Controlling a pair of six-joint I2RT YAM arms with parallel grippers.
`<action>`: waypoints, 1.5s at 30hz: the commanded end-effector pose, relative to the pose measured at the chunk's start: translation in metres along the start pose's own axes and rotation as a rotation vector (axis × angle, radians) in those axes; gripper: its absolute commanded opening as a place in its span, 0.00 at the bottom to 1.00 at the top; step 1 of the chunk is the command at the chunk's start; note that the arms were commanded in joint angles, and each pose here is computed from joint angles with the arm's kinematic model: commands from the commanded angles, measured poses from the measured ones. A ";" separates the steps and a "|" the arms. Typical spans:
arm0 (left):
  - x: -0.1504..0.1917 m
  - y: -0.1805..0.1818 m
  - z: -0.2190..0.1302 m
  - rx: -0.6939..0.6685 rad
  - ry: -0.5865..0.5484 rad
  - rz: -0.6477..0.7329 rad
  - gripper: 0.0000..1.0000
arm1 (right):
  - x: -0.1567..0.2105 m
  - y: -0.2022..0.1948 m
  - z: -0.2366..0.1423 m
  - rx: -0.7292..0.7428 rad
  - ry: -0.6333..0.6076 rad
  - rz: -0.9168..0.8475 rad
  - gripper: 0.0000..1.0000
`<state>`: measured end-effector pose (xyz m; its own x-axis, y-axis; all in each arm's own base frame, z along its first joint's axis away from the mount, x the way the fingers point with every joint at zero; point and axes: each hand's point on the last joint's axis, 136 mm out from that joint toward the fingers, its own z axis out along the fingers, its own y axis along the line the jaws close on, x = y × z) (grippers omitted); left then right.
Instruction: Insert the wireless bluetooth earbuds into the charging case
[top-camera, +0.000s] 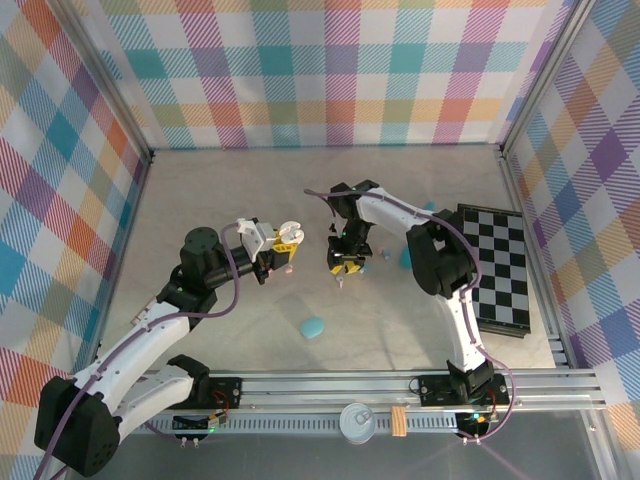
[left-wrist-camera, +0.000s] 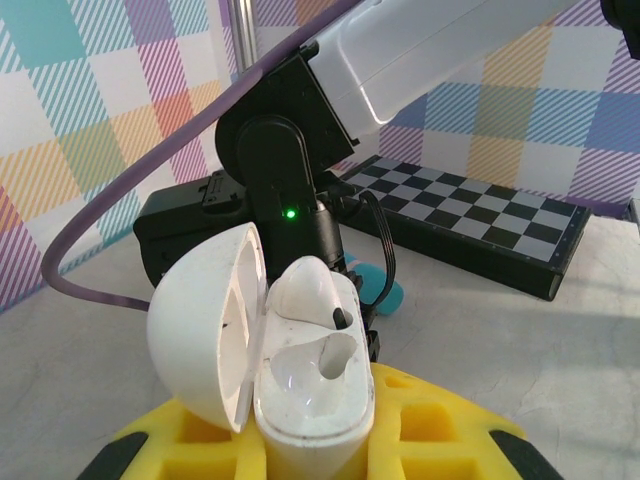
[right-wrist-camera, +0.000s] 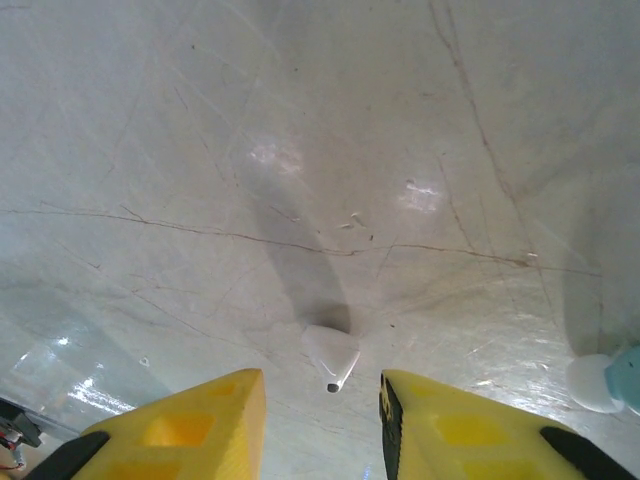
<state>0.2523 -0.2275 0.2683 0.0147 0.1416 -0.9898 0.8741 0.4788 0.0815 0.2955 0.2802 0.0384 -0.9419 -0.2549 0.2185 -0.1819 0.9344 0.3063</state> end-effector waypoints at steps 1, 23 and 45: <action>-0.003 -0.006 0.000 0.027 -0.009 0.028 0.00 | 0.007 0.001 0.008 0.006 0.063 0.009 0.36; -0.006 -0.009 -0.001 0.036 -0.018 0.036 0.00 | 0.012 -0.012 0.035 0.093 0.151 0.057 0.25; -0.011 -0.014 -0.005 0.041 -0.025 0.047 0.00 | 0.009 -0.019 0.049 0.133 0.144 0.087 0.28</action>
<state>0.2463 -0.2281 0.2703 0.0288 0.1486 -0.9885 0.8785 0.4679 0.0959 0.2868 0.2800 0.0171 -0.9222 -0.2204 0.3177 -0.1504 0.9614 0.2304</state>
